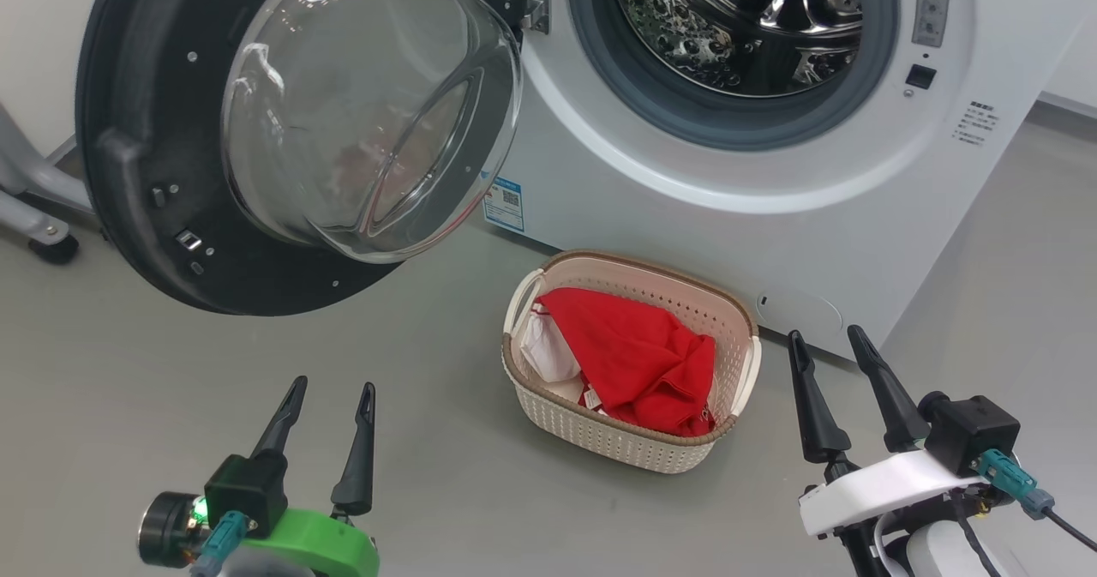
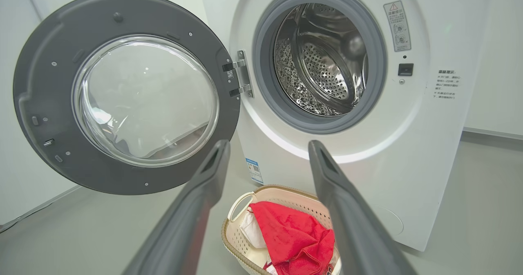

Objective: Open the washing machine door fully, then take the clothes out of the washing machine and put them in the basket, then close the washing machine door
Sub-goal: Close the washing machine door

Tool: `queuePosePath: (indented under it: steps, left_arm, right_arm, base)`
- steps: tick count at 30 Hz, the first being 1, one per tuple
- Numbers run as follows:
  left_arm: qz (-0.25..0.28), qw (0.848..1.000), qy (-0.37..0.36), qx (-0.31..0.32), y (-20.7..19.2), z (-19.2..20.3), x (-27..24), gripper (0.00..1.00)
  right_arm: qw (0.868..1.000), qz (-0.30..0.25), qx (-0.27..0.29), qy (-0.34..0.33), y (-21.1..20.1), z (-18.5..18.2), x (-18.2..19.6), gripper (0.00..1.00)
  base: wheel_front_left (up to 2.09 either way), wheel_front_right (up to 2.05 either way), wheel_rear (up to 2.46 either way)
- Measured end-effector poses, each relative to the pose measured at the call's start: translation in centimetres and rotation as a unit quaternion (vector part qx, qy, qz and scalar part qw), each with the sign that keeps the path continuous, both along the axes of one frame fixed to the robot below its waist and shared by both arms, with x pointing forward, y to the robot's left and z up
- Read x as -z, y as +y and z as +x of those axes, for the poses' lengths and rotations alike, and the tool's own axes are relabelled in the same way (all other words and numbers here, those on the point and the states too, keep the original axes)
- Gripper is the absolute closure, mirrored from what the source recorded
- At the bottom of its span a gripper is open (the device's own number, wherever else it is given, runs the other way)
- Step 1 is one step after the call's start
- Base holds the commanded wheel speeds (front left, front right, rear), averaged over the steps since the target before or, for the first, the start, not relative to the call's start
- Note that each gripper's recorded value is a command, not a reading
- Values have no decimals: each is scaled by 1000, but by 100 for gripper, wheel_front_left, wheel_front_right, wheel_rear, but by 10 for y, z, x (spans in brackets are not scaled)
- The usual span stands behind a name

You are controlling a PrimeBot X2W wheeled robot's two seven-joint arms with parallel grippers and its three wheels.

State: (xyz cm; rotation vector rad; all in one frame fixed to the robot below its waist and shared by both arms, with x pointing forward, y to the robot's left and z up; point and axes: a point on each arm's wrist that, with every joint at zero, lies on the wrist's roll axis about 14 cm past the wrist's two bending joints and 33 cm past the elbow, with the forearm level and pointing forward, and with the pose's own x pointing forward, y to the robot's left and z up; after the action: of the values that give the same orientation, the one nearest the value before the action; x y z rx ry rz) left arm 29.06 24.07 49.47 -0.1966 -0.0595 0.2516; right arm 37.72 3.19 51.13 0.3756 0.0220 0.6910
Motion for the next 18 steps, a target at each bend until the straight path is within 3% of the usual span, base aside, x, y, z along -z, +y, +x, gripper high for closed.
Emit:
queuePosePath:
  steps: [18]
  left_arm:
    - [4,998,-6,-58,29,-27,-5,0]
  right_arm:
    - [998,4,-57,6,37,-12,1,0]
  base:
    - [0,0,0]
